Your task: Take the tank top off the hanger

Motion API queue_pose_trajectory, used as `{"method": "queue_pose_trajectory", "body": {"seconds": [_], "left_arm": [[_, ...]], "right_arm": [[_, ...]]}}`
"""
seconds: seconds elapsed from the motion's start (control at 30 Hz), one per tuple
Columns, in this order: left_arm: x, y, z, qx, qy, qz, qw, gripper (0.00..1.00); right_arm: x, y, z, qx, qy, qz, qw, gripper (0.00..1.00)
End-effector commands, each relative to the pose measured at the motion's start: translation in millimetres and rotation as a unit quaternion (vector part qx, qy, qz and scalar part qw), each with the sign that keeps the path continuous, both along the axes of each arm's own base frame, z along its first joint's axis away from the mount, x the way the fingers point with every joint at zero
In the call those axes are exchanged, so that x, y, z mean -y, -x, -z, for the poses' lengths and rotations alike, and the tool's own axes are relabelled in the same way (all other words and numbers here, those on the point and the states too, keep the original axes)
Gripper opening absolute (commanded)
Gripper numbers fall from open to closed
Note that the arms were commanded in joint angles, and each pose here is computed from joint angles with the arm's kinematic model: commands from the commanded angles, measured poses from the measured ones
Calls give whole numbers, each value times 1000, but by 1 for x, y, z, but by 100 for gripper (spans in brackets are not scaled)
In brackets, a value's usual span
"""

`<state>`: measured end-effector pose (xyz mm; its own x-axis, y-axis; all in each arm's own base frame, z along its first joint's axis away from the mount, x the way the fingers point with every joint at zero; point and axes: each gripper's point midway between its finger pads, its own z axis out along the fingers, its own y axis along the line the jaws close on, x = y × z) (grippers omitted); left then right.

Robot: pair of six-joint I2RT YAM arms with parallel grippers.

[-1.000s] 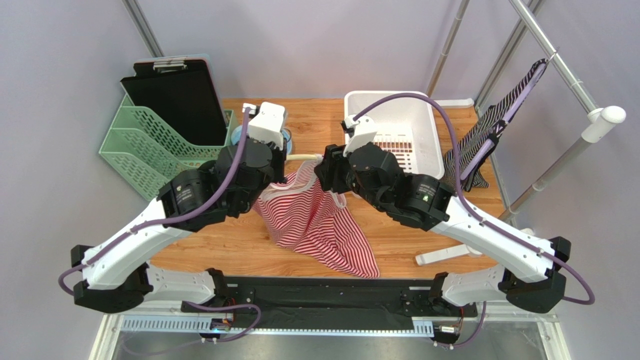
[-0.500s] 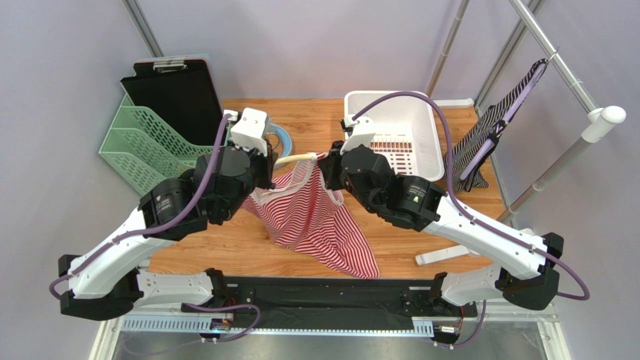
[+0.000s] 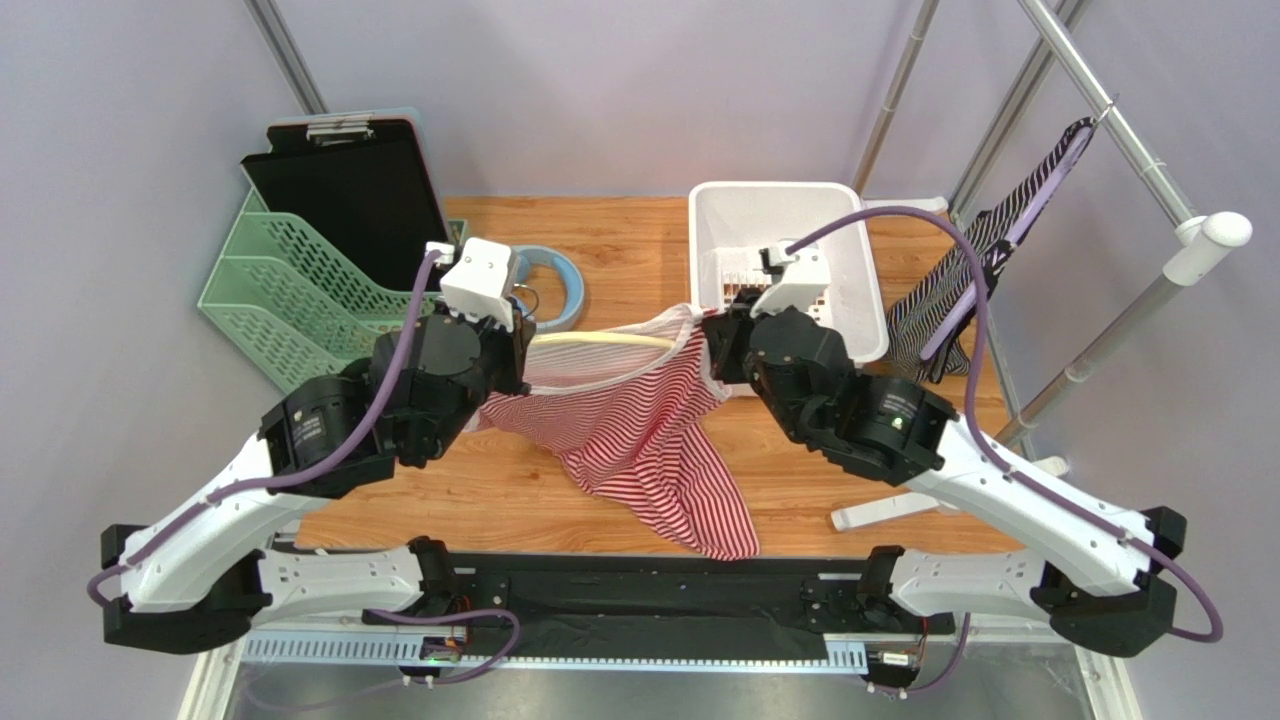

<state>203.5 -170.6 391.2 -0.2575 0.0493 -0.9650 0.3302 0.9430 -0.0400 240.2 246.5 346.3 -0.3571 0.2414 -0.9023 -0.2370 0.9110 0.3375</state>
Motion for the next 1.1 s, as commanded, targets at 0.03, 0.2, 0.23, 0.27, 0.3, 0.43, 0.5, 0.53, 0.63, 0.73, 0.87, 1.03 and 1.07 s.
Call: {"method": "queue_pose_trajectory", "body": {"seconds": [0.03, 0.2, 0.23, 0.27, 0.3, 0.43, 0.5, 0.53, 0.63, 0.73, 0.87, 1.03, 1.07], "left_arm": [[-28, 6, -16, 24, 54, -29, 998, 0], [-42, 12, -24, 35, 96, -36, 994, 0], [-47, 15, -28, 40, 110, -35, 992, 0], [-47, 16, -29, 44, 118, -31, 992, 0], [-48, 18, -32, 49, 125, -26, 991, 0], [-57, 29, -44, 71, 164, 3, 984, 0], [-59, 30, -46, 76, 176, 4, 981, 0], [-63, 32, -50, 81, 185, 5, 979, 0], [-62, 34, -58, 90, 206, 13, 974, 0], [-52, 35, -69, 98, 228, 31, 968, 0], [-33, 36, -91, 109, 263, 62, 957, 0], [3, 40, -101, 97, 300, 113, 942, 0], [7, 41, -107, 97, 316, 119, 936, 0]], "right_arm": [[37, -1, -3, 9, -36, 48, 998, 0], [46, 5, 12, -4, -32, 45, 998, 0], [48, 6, 20, -10, -27, 47, 998, 0], [50, 8, 21, -10, -31, 47, 998, 0], [51, 8, 24, -12, -30, 48, 998, 0], [50, 10, 43, -29, -18, 43, 998, 0], [46, 12, 50, -39, -25, 37, 998, 0], [44, 13, 53, -42, -29, 32, 998, 0], [23, 16, 69, -53, -49, -8, 997, 0], [-8, 19, 81, -61, -77, -59, 993, 0], [-53, 25, 86, -71, -102, -142, 982, 0], [-81, 10, 92, -69, -109, -151, 980, 0], [-89, 7, 97, -69, -106, -154, 980, 0]]}}
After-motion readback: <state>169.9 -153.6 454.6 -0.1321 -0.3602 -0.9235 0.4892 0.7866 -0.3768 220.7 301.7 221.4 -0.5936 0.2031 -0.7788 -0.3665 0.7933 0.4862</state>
